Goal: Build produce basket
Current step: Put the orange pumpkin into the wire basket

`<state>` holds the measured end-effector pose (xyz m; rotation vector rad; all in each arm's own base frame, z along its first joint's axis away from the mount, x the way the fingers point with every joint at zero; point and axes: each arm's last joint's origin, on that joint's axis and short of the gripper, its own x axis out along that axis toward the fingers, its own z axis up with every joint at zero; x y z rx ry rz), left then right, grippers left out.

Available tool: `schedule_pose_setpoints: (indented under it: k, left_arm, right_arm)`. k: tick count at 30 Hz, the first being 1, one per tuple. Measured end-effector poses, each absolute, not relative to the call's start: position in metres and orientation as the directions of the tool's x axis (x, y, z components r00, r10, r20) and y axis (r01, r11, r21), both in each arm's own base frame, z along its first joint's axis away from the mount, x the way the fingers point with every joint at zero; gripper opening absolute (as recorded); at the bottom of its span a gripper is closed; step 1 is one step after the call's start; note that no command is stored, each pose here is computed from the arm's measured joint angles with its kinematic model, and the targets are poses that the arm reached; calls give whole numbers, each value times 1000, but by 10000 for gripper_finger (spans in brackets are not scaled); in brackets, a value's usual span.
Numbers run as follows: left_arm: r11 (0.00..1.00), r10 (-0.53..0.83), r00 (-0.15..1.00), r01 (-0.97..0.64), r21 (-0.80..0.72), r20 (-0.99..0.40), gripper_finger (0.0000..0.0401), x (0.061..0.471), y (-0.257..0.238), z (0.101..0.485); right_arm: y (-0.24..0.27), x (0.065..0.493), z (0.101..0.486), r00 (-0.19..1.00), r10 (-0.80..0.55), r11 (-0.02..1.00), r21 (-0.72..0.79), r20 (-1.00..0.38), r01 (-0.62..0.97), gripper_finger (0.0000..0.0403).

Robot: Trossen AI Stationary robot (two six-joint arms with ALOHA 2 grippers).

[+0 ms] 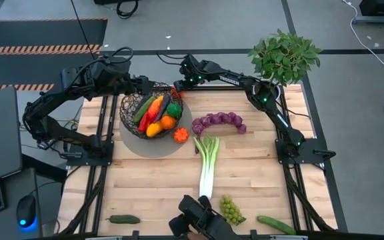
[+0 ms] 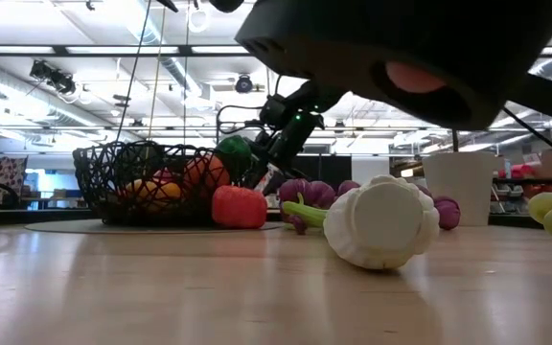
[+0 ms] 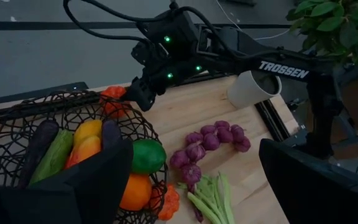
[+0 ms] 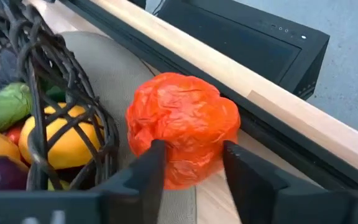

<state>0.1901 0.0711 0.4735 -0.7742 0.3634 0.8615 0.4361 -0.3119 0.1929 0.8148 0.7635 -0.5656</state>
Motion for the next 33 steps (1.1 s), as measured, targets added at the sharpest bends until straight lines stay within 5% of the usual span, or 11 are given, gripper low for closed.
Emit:
schedule_pose_setpoints:
  k: [19, 33]
  left_arm:
    - [409, 540, 615, -788, -460, -575, 357, 190, 71, 474]
    - [408, 540, 615, -788, -460, -574, 357, 190, 71, 474]
  right_arm:
    - [-320, 422, 188, 555, -115, 583, 397, -824, 709, 6]
    - [-339, 399, 210, 683, 41, 517, 600, -729, 610, 140]
